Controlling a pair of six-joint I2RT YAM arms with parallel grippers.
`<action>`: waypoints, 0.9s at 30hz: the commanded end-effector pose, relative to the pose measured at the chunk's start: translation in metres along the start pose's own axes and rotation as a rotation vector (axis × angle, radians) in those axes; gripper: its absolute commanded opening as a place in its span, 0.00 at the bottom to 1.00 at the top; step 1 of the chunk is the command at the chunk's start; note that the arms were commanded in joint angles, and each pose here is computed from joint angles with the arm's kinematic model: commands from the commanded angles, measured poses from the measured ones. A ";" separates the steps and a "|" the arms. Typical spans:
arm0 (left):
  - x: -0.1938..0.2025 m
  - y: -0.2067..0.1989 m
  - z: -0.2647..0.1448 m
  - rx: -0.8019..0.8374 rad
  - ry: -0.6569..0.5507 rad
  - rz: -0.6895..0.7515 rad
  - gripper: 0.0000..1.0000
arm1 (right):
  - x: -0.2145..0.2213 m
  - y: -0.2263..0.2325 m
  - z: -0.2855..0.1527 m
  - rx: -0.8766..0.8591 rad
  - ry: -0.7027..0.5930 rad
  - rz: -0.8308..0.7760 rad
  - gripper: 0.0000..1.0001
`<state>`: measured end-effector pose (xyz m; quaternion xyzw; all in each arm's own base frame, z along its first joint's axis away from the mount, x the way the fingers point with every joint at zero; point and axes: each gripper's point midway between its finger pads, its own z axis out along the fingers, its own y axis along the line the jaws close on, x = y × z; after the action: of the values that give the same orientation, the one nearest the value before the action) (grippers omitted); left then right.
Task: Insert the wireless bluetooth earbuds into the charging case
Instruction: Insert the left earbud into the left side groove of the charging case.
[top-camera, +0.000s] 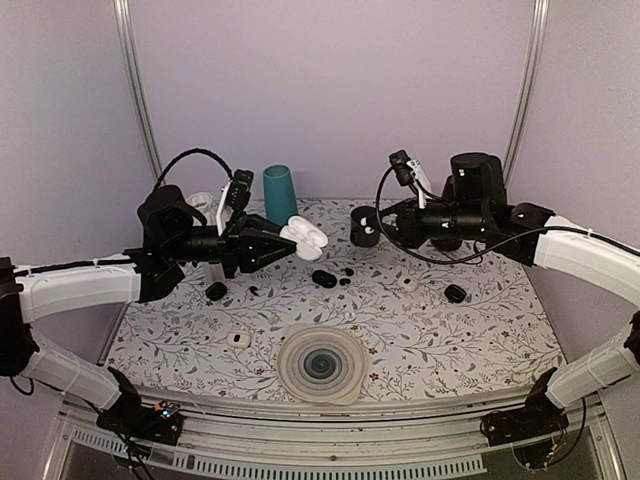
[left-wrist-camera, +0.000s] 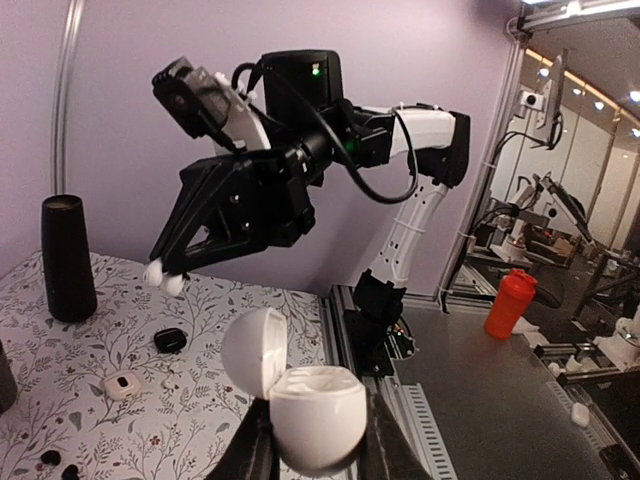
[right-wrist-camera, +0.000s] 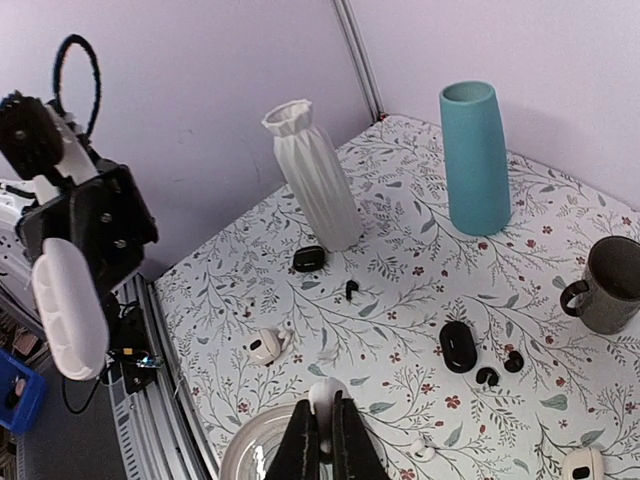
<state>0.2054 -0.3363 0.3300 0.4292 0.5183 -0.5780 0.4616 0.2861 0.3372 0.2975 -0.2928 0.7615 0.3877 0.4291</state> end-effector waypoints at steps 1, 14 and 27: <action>-0.008 -0.011 0.001 0.101 0.007 0.036 0.00 | -0.019 0.046 -0.026 -0.110 -0.059 -0.117 0.03; 0.005 -0.006 0.012 0.114 0.063 -0.015 0.00 | -0.042 0.133 -0.033 -0.285 -0.095 -0.278 0.04; 0.007 -0.008 0.023 0.126 0.090 -0.021 0.00 | -0.028 0.152 -0.006 -0.302 -0.016 -0.350 0.04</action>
<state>0.1982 -0.3537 0.3180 0.4660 0.5175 -0.5965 0.3990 0.1768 0.4075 0.3809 -0.4616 0.6267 0.4421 0.4457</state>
